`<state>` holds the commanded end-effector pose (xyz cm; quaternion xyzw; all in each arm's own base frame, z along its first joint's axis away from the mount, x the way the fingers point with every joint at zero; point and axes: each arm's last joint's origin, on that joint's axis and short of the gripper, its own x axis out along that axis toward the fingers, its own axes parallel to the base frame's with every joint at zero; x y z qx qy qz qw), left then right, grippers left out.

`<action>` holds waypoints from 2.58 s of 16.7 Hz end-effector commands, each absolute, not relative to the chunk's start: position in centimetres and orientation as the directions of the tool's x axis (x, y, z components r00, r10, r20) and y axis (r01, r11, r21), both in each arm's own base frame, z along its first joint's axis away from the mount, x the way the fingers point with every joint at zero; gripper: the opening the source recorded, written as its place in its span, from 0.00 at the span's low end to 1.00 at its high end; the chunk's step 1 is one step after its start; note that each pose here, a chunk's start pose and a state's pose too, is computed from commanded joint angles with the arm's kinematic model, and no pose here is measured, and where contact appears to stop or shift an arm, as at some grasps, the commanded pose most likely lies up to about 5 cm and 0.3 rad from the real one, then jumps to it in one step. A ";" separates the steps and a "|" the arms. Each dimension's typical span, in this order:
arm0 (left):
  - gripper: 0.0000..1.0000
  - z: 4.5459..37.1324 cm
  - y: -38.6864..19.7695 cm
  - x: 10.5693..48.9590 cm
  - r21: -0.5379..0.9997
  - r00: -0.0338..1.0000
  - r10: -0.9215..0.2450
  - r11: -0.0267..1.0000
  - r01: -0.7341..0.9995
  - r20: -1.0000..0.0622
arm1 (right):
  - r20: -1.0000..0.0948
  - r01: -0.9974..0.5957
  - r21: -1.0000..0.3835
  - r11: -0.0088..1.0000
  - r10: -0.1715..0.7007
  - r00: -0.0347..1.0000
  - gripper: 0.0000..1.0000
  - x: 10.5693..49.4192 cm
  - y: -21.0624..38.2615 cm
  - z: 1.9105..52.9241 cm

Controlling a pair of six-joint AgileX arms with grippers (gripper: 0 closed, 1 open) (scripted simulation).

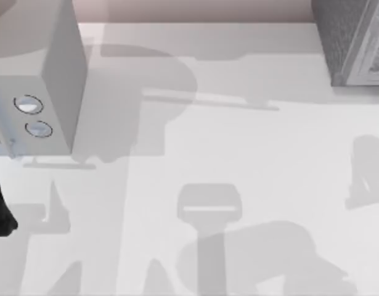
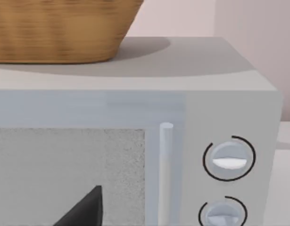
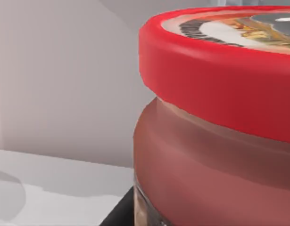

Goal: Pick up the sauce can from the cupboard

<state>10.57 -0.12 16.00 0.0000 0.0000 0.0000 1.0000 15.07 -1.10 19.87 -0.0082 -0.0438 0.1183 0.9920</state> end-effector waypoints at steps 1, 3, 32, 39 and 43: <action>1.00 16.0 -0.1 10.6 0.000 1.000 0.000 1.000 0.000 0.000 | 0.082 -0.265 -0.030 0.964 0.266 0.960 0.00 15.9 -1.4 19.9; 1.00 16.0 -0.1 10.6 0.000 1.000 0.000 1.000 0.000 0.000 | 0.071 -0.328 -0.034 0.944 0.329 0.942 0.00 17.6 -2.1 19.5; 1.00 16.0 -0.1 10.6 0.000 1.000 0.000 1.000 0.000 0.000 | -0.014 -0.692 0.025 0.722 0.692 0.721 0.00 25.6 -5.7 6.3; 1.00 16.0 -0.1 10.6 0.000 1.000 0.000 1.000 0.000 0.000 | -0.002 -0.691 -0.001 0.723 0.691 0.723 0.00 27.0 -4.1 5.9; 1.00 16.0 -0.1 10.6 0.000 1.000 0.000 1.000 0.000 0.000 | -0.002 -0.691 -0.001 0.723 0.691 0.723 0.30 27.0 -4.1 5.9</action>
